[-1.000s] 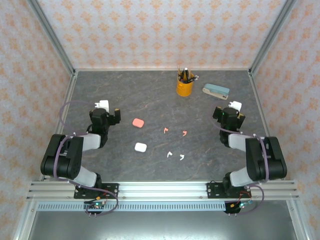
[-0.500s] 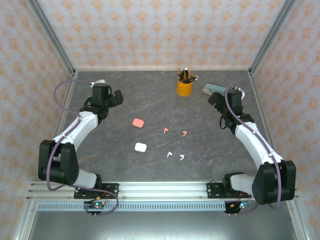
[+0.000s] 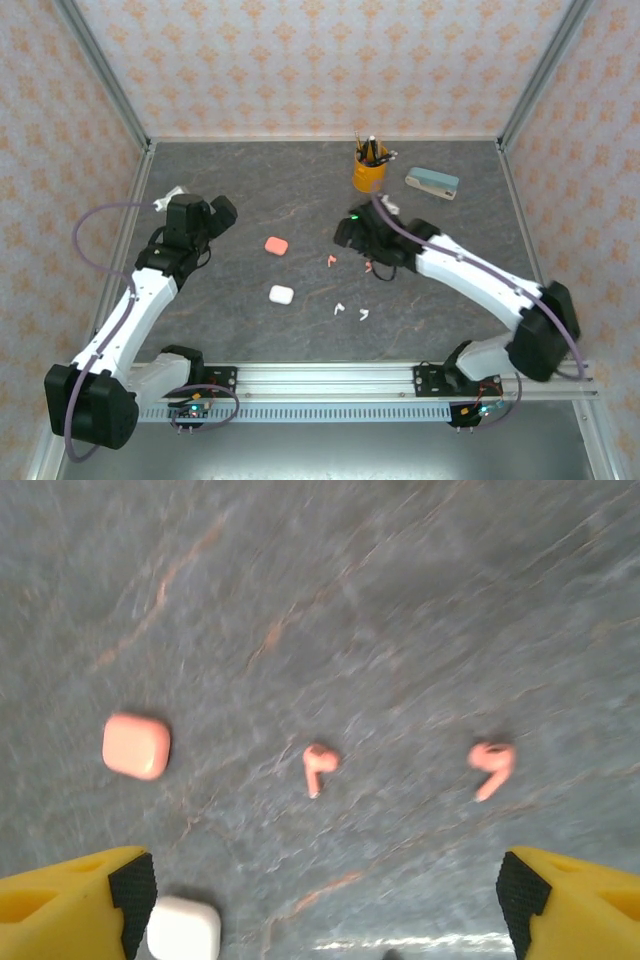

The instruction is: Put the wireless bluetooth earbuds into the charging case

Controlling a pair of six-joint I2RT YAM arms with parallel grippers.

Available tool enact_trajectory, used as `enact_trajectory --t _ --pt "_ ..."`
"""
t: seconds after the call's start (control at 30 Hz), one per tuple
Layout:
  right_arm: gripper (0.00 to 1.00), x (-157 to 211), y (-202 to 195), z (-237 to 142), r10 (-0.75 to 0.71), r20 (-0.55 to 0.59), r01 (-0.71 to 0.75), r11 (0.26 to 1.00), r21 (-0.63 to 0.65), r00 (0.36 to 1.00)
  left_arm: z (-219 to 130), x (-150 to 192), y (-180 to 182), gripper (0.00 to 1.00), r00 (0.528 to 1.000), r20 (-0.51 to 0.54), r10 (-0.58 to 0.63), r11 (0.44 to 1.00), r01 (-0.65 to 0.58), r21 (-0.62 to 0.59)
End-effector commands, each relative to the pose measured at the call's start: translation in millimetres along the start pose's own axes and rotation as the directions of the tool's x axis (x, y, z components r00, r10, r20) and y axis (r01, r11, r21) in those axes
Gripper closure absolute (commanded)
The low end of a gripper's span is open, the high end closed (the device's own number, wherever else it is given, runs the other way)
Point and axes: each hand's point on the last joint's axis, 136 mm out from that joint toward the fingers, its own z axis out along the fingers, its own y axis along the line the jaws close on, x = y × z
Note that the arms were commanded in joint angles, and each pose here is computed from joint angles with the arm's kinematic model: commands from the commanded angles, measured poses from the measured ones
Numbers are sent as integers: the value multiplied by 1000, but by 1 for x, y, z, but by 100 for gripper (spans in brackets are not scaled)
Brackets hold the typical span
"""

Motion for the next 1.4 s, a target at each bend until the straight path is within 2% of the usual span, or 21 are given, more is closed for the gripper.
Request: enact_trajectory --t 0.0,0.13,0.27,0.5,1.03,1.37 --pt "9 33 9 13 -34 -56 42 986 159 998 -1 13 12 0 995 -36 -89 996 88 -22" --pt "6 69 36 37 -75 -133 105 965 239 988 -2 13 23 0 995 -17 -93 994 92 -65" --pt "5 93 57 54 -51 -171 98 954 282 984 -3 13 41 0 993 -12 -120 982 117 -148" --pt "5 118 81 73 9 -197 50 956 290 980 9 13 79 0 965 -3 -263 937 255 -240" --pt "5 149 99 116 10 -275 77 950 303 961 35 14 92 0 947 -32 -321 916 301 -266" --pt "6 165 101 122 9 -301 85 951 299 953 38 14 92 0 942 -40 -333 915 312 -256"
